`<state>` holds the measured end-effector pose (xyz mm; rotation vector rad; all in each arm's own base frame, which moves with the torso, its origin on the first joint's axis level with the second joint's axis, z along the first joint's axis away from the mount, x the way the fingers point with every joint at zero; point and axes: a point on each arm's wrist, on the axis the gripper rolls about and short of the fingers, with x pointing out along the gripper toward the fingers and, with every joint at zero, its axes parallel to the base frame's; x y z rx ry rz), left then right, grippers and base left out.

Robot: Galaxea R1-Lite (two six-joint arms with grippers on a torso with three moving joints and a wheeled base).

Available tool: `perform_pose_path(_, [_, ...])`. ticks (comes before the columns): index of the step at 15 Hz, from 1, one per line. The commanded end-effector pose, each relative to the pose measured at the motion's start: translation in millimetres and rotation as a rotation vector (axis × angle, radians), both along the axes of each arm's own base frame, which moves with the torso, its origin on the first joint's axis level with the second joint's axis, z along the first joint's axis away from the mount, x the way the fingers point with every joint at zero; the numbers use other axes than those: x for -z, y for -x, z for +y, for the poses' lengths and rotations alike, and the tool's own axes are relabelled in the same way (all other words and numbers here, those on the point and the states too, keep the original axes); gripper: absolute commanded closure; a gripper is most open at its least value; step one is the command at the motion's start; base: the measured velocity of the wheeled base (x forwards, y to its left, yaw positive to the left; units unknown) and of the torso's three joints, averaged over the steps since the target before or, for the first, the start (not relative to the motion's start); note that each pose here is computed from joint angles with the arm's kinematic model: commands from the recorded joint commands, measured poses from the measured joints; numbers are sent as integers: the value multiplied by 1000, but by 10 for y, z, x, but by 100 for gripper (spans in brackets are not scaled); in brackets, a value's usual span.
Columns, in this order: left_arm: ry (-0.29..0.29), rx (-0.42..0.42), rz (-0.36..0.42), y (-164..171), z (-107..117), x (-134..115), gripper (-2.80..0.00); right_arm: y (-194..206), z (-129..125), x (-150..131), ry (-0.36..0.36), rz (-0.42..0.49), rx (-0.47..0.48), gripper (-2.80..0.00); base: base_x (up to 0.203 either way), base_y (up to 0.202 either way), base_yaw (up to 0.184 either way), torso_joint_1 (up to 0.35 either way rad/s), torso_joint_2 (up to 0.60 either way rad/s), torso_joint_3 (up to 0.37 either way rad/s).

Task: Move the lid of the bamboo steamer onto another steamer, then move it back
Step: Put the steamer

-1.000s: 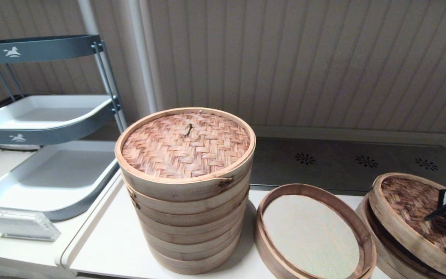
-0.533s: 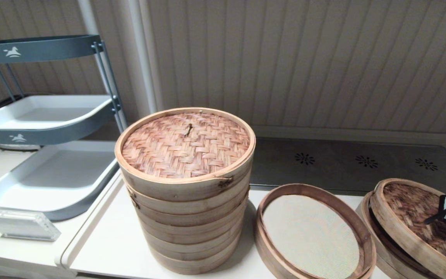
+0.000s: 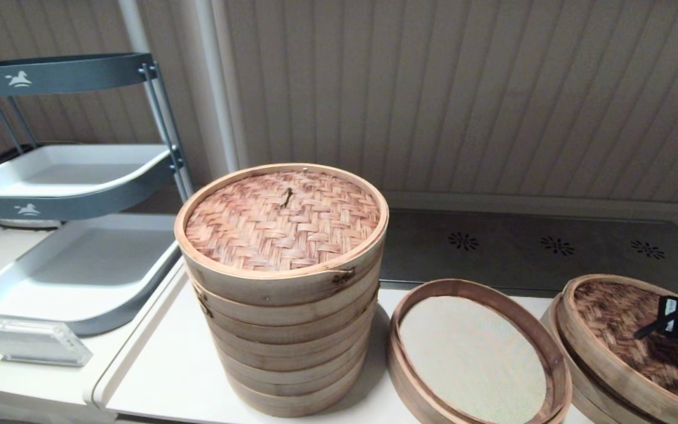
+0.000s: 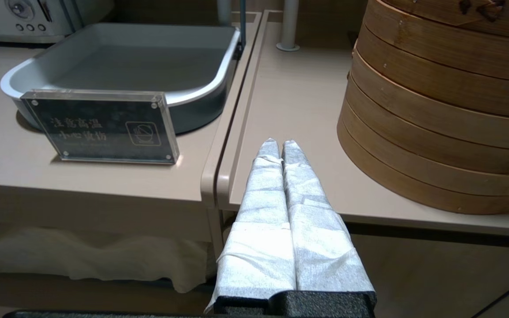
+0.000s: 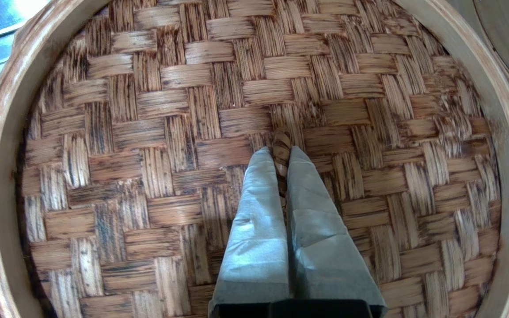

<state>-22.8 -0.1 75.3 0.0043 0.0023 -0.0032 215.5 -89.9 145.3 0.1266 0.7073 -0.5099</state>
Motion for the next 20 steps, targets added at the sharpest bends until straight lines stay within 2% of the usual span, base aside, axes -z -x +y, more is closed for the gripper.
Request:
perform_pose_path(1, [0, 0, 4, -3, 0, 8, 0, -25, -13, 48, -5, 16, 2, 0, 0, 0, 0, 0, 0, 0])
perform_pose_path(14, [0, 0, 5, -3, 0, 9, 0, -94, -29, 106, -13, 31, 0, 0, 0, 0, 0, 0, 0, 0])
perform_pose_path(17, [0, 0, 4, -3, 0, 8, 0, -168, -63, 117, 7, -14, 0, 0, 0, 0, 0, 0, 0, 0])
perform_pose_path(20, [0, 0, 4, -3, 0, 8, 0, -172, -68, 114, 8, -18, 0, 0, 0, 0, 0, 0, 0, 0])
